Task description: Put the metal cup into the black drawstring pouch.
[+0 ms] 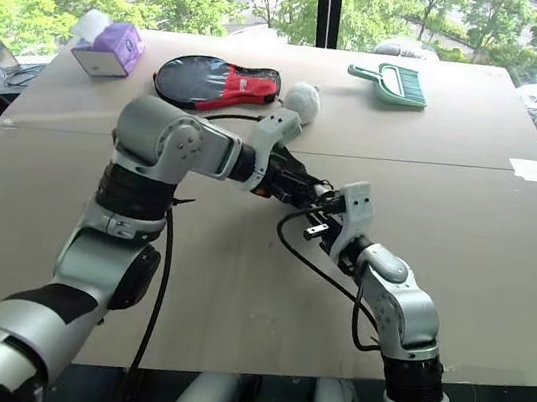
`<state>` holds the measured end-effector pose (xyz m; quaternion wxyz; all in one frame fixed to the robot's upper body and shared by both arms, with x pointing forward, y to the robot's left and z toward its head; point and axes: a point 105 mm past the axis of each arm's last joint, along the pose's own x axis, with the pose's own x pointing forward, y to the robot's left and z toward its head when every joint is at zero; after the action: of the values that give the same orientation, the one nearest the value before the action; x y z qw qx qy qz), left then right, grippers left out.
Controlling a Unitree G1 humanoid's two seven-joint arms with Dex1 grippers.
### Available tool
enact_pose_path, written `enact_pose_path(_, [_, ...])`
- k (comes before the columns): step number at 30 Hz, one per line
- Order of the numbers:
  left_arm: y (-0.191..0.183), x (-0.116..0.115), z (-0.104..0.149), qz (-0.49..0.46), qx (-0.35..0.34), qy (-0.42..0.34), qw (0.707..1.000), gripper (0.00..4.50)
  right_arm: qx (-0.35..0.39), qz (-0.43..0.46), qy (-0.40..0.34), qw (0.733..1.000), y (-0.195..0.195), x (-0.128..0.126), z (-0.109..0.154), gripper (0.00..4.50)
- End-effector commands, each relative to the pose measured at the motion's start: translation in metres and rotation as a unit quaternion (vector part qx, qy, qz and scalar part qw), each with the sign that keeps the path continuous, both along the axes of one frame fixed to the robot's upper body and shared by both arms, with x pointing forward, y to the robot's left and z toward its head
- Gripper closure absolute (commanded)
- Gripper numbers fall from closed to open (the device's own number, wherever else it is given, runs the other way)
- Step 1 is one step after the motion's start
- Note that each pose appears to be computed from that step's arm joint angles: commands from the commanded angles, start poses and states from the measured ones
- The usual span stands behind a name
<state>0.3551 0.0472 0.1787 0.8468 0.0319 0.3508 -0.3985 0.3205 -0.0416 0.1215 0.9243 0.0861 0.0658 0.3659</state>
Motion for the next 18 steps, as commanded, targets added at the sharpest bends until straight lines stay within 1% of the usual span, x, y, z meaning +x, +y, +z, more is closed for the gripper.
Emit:
enact_pose_path(1, [-0.009,-0.006,0.021,-0.031,-0.031,-0.003,0.999,4.5,-0.045,0.049,-0.103,0.992,0.028,0.0,0.021,4.35])
enact_pose_path(4, [-0.012,-0.01,0.028,-0.042,-0.041,0.002,0.998,4.5,-0.059,0.051,-0.157,0.985,0.037,0.006,0.03,4.35])
enact_pose_path(6, [-0.013,-0.011,0.03,-0.045,-0.055,0.009,0.997,4.5,-0.08,0.054,-0.205,0.974,0.04,0.009,0.037,4.35])
enact_pose_path(7, [-0.011,-0.011,0.03,-0.043,-0.055,0.01,0.998,4.5,-0.075,0.056,-0.217,0.972,0.042,0.009,0.041,4.35])
enact_pose_path(8, [-0.01,-0.01,0.029,-0.041,-0.058,0.009,0.997,4.5,-0.056,0.055,-0.218,0.973,0.043,0.011,0.046,4.35])
enact_pose_path(10, [-0.002,-0.009,0.026,-0.029,-0.056,0.011,0.998,4.5,0.052,0.025,-0.178,0.982,0.035,0.019,0.061,4.35])
enact_pose_path(11, [0.001,-0.009,0.026,-0.025,-0.061,0.013,0.998,4.5,0.096,0.006,-0.157,0.983,0.028,0.024,0.065,4.35])
enact_pose_path(12, [0.005,-0.008,0.026,-0.02,-0.061,0.013,0.998,4.5,0.118,-0.007,-0.143,0.983,0.023,0.026,0.063,4.35])
enact_pose_path(14, [0.014,-0.006,0.026,-0.006,-0.068,0.008,0.998,4.5,0.175,-0.019,-0.114,0.978,0.014,0.024,0.06,4.35])
enact_pose_path(15, [0.017,-0.005,0.026,0.0,-0.072,0.006,0.997,4.5,0.21,-0.019,-0.099,0.973,0.011,0.021,0.06,4.35])
enact_pose_path(18, [0.02,-0.001,0.025,0.01,-0.086,-0.001,0.996,4.5,0.272,-0.008,-0.069,0.96,0.006,0.014,0.06,4.35])
